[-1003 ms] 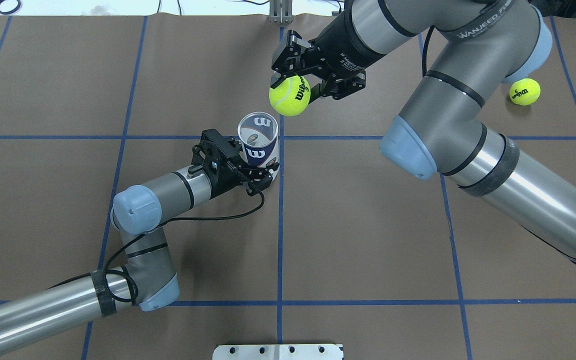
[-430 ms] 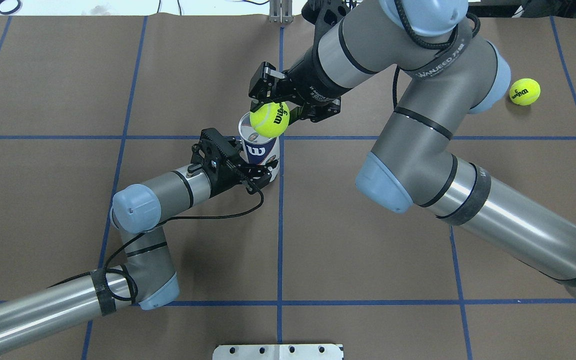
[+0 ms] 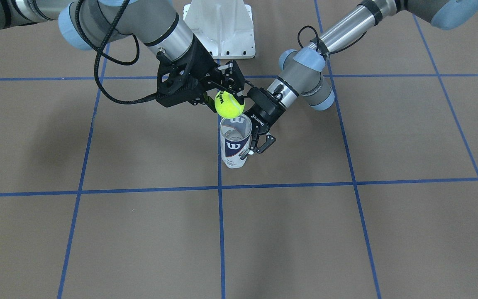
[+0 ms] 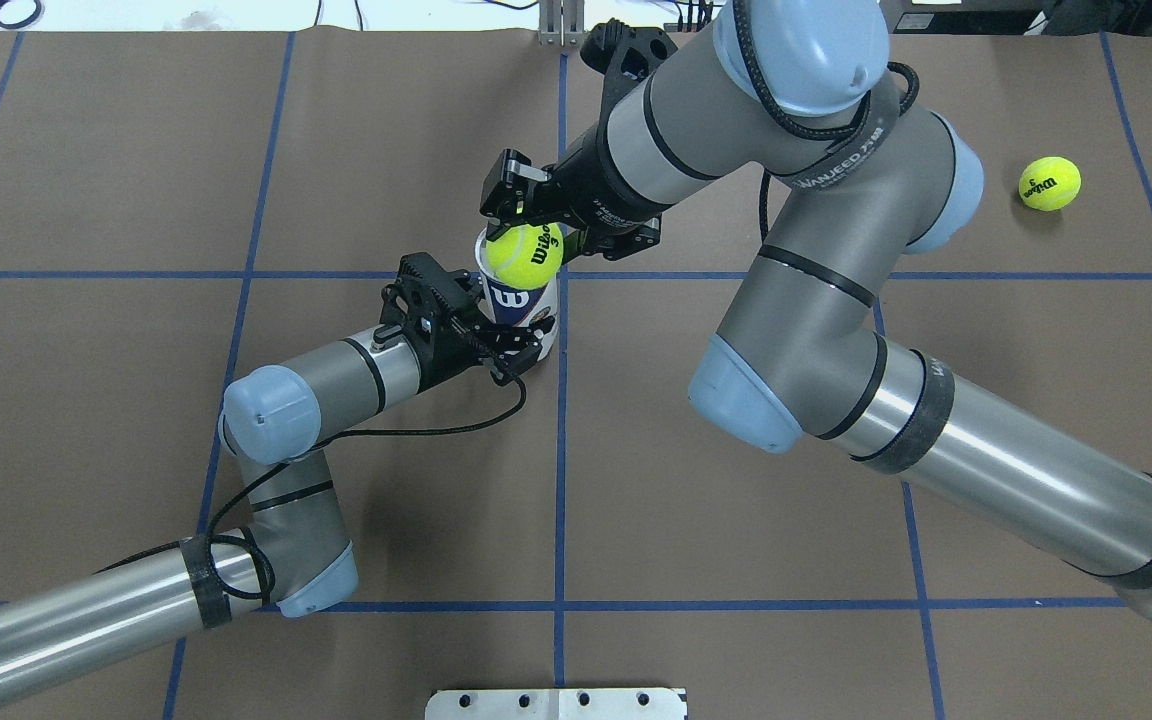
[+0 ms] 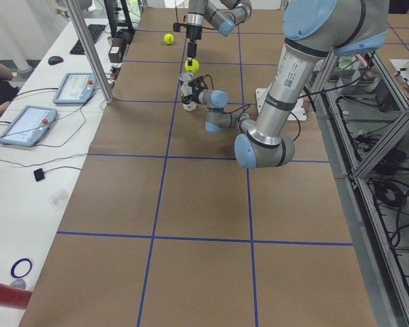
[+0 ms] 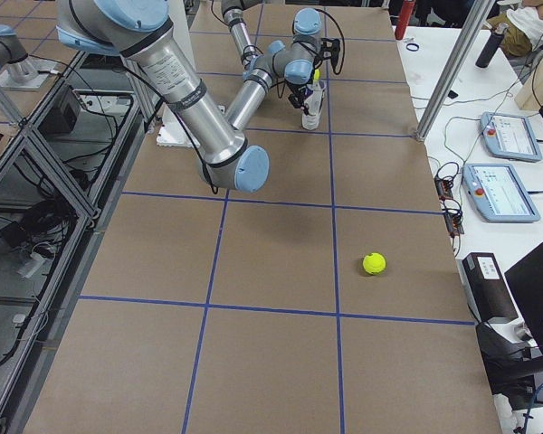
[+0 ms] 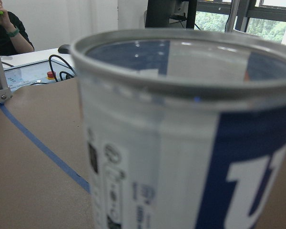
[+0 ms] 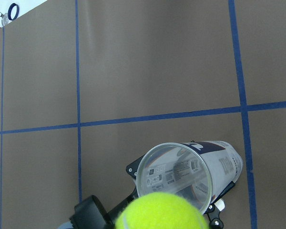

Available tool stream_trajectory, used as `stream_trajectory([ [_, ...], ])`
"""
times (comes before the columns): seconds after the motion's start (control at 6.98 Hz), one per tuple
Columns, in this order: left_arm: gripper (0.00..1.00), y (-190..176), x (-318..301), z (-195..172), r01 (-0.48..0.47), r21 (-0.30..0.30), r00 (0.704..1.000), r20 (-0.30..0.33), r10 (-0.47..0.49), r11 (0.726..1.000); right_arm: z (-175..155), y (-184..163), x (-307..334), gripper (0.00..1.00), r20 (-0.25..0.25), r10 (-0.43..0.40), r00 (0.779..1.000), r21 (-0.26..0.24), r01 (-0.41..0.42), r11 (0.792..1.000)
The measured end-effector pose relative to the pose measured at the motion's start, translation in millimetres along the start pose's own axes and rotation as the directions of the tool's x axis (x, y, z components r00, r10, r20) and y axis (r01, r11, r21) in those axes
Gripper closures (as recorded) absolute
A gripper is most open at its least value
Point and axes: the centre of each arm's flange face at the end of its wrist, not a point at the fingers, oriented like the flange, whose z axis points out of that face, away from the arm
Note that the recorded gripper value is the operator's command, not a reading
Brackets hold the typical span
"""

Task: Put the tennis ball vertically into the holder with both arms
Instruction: 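Lower the ball onto the can mouth with the right gripper and release it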

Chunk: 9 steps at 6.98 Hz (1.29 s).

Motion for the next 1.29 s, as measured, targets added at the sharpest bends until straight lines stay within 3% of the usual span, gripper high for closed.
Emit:
stream_trajectory([
  [0.86, 0.26, 0.3, 0.7, -0.1, 0.0, 0.0, 1.0, -0.002, 0.0, 1.0, 11.8, -13.7, -5.6, 1.0, -0.022, 0.002, 1.0, 0.038, -0.001, 0.999],
  [1.0, 0.26, 0.2, 0.6, -0.1, 0.0, 0.001, 1.0, -0.002, 0.0, 1.0, 14.7, -16.4, -9.4, 0.59, -0.024, 0.005, 1.0, 0.041, -0.004, 0.999],
  [1.15, 0.26, 0.1, 0.4, -0.1, 0.0, 0.001, 1.0, -0.002, 0.0, 1.0, 15.9, -17.7, -12.5, 0.03, -0.024, 0.008, 1.0, 0.043, -0.007, 0.999],
  [1.29, 0.26, 0.1, 0.4, -0.1, 0.0, 0.001, 1.0, -0.002, 0.0, 1.0, 16.4, -18.2, -13.7, 0.01, -0.023, 0.009, 1.0, 0.043, -0.008, 0.999],
])
